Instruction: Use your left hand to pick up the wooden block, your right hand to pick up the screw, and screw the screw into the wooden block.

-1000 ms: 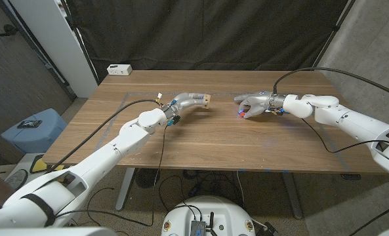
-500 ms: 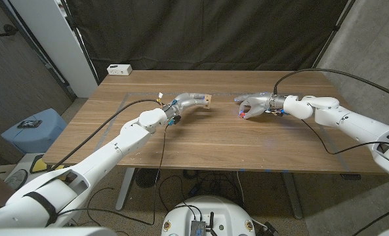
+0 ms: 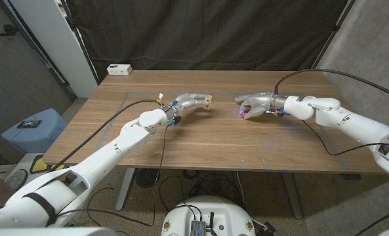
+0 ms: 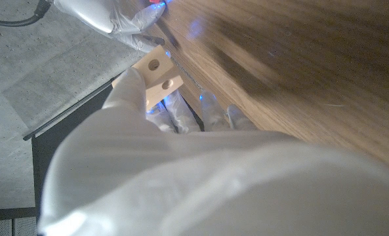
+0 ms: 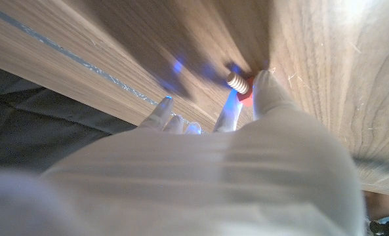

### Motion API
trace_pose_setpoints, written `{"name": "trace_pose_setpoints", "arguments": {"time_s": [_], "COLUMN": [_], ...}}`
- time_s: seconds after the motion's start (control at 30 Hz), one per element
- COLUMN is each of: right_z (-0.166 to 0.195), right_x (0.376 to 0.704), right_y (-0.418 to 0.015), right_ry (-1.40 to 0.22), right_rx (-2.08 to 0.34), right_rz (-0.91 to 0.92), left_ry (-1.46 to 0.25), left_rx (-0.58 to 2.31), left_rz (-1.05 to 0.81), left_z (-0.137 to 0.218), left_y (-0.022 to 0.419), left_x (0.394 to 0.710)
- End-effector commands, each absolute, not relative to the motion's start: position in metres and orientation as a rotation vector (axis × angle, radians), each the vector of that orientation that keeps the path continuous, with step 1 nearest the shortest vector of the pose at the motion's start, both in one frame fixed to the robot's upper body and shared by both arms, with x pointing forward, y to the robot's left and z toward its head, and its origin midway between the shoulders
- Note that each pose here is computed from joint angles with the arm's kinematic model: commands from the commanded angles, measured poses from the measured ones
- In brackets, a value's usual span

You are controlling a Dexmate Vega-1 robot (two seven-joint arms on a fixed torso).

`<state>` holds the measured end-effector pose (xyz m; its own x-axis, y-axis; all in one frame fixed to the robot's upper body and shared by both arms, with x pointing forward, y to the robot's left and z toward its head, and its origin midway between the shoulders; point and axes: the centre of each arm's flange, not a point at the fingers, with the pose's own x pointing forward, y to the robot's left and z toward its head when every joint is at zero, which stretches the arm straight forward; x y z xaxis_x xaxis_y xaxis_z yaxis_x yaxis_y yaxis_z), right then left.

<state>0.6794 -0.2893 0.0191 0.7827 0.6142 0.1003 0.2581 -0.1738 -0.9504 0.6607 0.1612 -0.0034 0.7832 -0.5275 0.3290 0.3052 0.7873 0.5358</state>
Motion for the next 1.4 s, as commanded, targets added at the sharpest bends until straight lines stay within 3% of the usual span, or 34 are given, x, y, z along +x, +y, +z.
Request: {"name": "trace_pose_setpoints", "arguments": {"time_s": [0.03, 1.4], "right_z": [0.020, 0.027], "right_x": [0.676, 0.670], "right_y": [-0.294, -0.305], "right_ry": [-0.684, -0.701], "right_rx": [-1.715, -1.326], "right_rz": [0.350, 0.313], "left_ry": [-0.482, -0.479], "left_rx": [0.482, 0.481], "left_rz": [-0.480, -0.514], "left_z": [-0.005, -0.006], "left_y": [0.158, 0.156], "left_x": [0.660, 0.662]}}
